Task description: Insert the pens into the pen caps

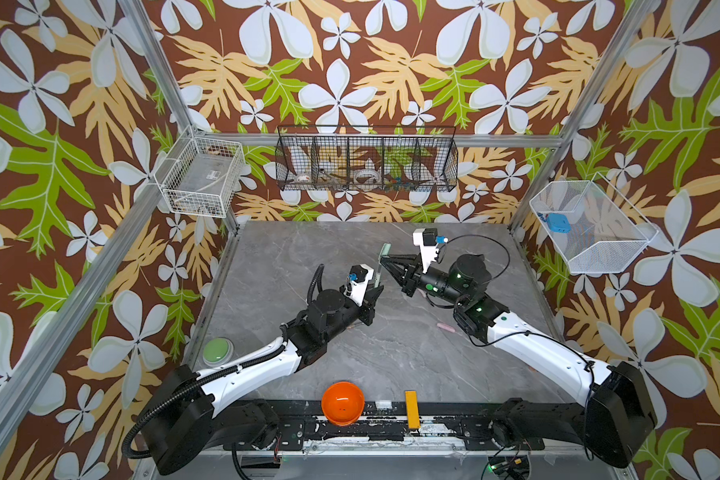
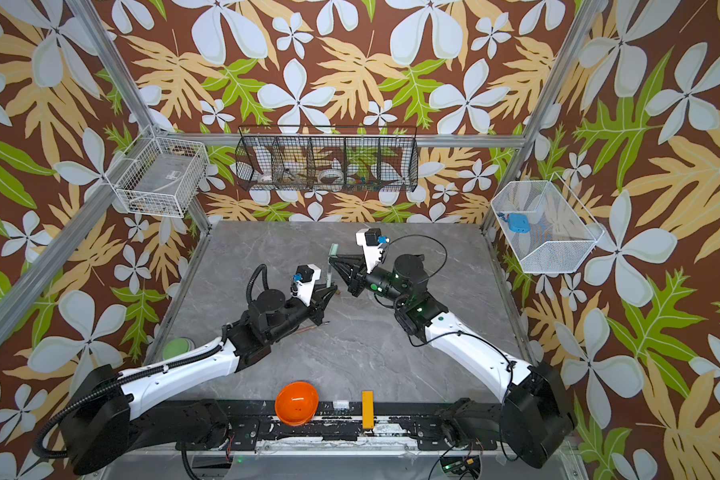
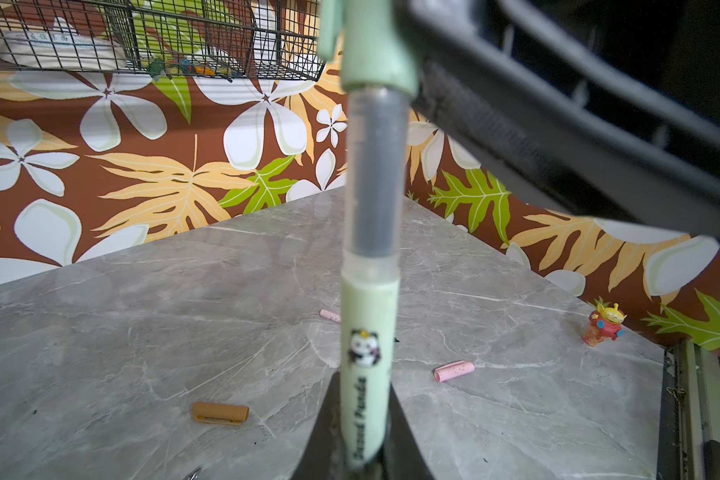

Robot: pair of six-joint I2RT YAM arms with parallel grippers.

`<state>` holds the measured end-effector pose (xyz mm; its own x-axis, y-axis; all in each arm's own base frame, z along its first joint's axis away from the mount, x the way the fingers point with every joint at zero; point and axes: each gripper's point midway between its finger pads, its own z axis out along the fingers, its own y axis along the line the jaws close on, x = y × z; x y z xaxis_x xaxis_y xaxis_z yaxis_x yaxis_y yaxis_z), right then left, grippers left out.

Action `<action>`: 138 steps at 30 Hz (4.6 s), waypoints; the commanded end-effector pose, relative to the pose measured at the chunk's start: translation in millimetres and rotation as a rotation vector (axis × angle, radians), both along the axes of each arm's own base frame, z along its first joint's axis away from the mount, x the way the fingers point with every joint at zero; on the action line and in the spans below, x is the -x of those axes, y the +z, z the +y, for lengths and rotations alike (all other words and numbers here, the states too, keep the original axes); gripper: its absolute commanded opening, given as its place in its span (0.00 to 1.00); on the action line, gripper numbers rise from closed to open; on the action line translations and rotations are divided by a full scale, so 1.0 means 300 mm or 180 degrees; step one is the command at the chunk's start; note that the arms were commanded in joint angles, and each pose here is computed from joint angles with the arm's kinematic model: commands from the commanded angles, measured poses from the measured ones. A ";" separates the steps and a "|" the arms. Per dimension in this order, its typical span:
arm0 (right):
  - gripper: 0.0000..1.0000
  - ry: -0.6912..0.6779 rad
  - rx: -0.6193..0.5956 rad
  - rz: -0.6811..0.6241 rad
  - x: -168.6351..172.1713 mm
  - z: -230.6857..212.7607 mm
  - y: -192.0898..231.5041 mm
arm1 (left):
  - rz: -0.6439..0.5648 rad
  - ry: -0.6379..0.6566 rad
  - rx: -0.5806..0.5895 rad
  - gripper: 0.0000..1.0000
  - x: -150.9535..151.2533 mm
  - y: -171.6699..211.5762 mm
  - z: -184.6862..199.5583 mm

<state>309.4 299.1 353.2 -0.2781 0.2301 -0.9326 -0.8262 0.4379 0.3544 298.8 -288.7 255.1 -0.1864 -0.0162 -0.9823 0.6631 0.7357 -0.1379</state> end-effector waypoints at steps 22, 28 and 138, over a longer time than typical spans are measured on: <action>0.14 -0.0085 0.0115 -0.0042 0.000 -0.015 -0.005 | -0.0139 -0.0016 0.0055 0.00 -0.009 0.046 -0.011; 0.14 -0.0237 0.0081 -0.0001 -0.020 -0.032 0.017 | -0.0054 -0.0024 -0.0010 0.00 -0.009 0.009 -0.013; 0.15 -0.1013 0.1978 0.1726 -0.175 -0.183 -0.532 | 0.0160 -0.0024 -0.0065 0.00 0.062 -0.082 0.054</action>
<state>356.8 235.2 174.0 -0.7634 -0.1696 -0.6232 -0.3972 0.8842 0.2459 279.3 -269.2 220.6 -0.2553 0.0302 -0.9664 0.6505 0.7449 -0.1485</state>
